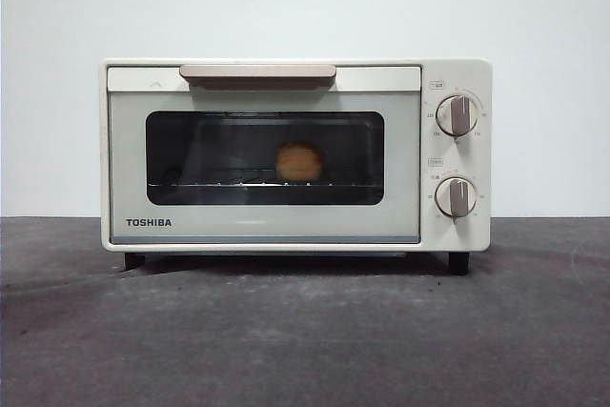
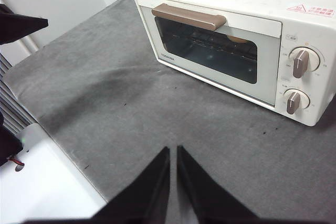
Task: The left arm flap open the oven, the right arm pick bread and place it into oven, the left arm flap close the oven
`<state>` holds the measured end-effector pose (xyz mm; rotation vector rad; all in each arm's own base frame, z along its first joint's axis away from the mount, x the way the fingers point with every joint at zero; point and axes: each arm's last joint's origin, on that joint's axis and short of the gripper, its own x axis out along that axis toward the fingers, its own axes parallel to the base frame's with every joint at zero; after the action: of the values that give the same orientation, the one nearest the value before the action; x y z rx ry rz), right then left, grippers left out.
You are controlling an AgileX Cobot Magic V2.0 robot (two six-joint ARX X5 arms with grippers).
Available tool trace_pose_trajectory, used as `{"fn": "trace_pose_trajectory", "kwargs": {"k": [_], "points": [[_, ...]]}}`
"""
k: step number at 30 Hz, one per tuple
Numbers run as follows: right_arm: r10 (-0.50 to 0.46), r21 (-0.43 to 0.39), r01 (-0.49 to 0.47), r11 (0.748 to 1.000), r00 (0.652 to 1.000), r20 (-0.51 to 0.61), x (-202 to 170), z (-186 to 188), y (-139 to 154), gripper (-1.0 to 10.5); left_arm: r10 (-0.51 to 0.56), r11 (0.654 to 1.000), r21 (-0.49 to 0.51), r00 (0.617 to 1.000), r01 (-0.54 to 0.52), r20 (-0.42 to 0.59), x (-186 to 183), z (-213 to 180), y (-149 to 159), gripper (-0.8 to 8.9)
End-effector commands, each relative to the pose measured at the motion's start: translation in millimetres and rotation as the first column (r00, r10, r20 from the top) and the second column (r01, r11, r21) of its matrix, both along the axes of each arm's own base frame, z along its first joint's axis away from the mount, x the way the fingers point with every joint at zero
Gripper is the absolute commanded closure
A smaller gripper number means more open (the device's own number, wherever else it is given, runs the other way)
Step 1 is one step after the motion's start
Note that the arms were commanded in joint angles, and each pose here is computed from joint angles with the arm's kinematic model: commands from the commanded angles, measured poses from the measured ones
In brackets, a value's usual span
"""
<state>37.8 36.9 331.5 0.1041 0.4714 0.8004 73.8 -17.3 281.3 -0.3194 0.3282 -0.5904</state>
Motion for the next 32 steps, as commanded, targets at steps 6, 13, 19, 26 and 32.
{"fn": "trace_pose_trajectory", "kwargs": {"k": [6,13,19,26,32], "points": [[0.011,0.003,-0.011,1.0,1.0,0.015,-0.6,2.4,0.1,9.3,0.028,0.995,0.095,0.993,-0.039,0.115,-1.3,-4.7,1.4,7.89],[0.011,0.003,-0.011,1.0,1.0,0.015,-0.6,2.3,0.1,9.3,0.271,0.938,0.164,0.941,-0.306,0.201,17.8,-61.6,8.5,7.89],[0.011,0.003,-0.011,1.0,1.0,0.015,-0.6,2.3,0.1,9.3,0.441,0.857,0.203,0.878,-0.474,0.188,20.5,-108.5,14.1,7.89],[0.011,0.003,-0.011,1.0,1.0,0.015,-0.6,2.4,0.1,9.3,0.528,0.797,0.223,0.827,-0.561,0.193,21.8,-132.1,17.1,7.89],[0.011,0.003,-0.011,1.0,1.0,0.015,-0.6,2.4,0.1,9.3,0.525,0.795,0.234,0.828,-0.56,0.2,21.8,-132.1,17.0,7.89]]}}
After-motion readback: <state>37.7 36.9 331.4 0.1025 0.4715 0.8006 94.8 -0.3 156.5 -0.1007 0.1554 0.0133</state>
